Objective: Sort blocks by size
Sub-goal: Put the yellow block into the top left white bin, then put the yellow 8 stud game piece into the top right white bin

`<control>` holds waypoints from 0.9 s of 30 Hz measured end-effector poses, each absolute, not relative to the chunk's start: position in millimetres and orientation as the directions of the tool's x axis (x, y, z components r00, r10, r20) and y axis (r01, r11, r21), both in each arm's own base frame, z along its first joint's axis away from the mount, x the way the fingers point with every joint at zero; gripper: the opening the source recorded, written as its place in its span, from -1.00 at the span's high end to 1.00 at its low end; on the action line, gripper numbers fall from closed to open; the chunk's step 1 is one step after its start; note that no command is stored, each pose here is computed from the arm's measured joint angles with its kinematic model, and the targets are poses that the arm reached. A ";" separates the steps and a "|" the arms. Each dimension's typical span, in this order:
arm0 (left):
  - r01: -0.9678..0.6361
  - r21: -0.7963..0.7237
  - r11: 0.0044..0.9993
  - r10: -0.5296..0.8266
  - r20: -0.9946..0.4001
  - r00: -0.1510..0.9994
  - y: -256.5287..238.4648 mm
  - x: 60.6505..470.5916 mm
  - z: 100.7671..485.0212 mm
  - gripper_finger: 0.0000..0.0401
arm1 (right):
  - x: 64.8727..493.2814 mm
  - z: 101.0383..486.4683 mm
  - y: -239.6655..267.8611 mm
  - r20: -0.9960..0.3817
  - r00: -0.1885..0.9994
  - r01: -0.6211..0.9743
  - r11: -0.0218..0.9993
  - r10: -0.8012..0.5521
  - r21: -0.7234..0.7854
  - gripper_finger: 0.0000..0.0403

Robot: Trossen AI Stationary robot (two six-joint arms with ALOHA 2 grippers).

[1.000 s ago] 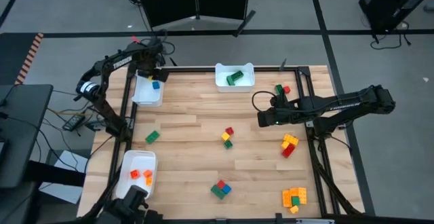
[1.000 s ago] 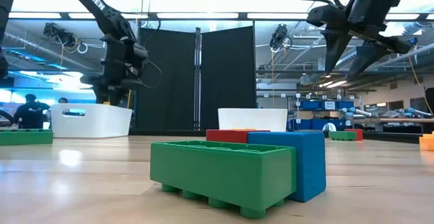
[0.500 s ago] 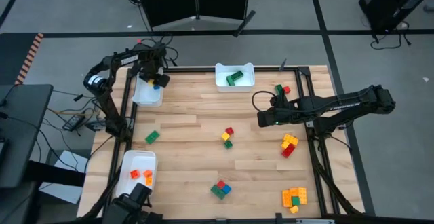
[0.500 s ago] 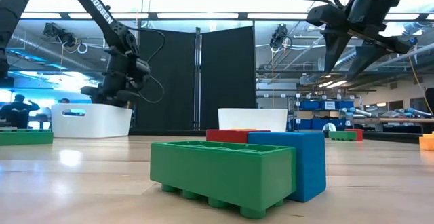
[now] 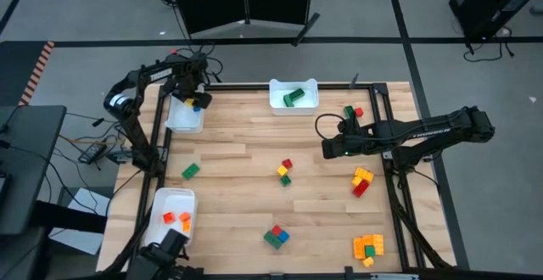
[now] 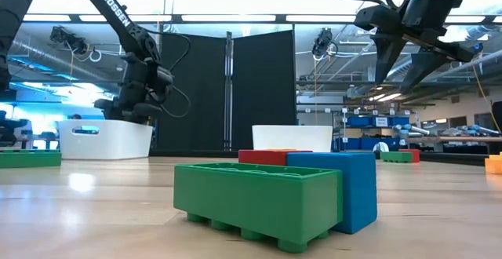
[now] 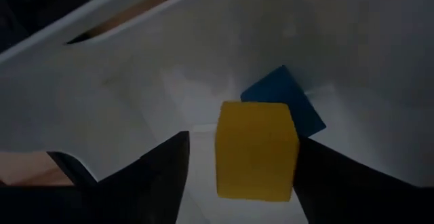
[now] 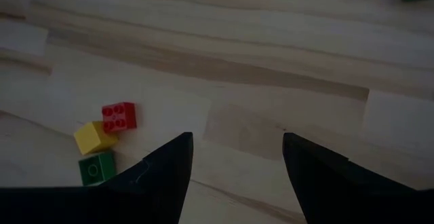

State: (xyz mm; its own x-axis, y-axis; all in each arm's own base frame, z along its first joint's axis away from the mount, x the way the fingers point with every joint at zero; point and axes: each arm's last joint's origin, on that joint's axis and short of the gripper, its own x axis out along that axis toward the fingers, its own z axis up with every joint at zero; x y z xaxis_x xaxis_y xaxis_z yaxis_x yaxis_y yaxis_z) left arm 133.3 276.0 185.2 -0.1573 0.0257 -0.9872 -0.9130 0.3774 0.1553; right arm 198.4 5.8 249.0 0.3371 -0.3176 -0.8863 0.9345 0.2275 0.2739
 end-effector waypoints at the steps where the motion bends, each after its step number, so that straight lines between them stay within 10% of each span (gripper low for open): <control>1: -0.914 0.153 0.377 0.030 -0.988 -0.153 275.0 132.9 187.3 -0.24 | 198.3 249.0 5.8 -0.886 0.337 0.934 0.229 -0.318 0.273 -0.19; 27: -0.899 0.147 0.412 0.185 -0.980 -0.076 260.2 125.6 233.1 -0.25 | 198.5 249.0 5.8 -0.886 0.339 0.932 0.242 -0.317 0.270 -0.19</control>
State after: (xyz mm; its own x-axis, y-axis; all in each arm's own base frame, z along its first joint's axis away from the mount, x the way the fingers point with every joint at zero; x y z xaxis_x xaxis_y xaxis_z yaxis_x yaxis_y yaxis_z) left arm 125.6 260.2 233.1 -0.0760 0.1847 -0.9799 -0.8993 0.4118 0.1473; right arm 198.5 5.8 249.0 0.3387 -0.3175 -0.8857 0.9320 0.2420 0.2696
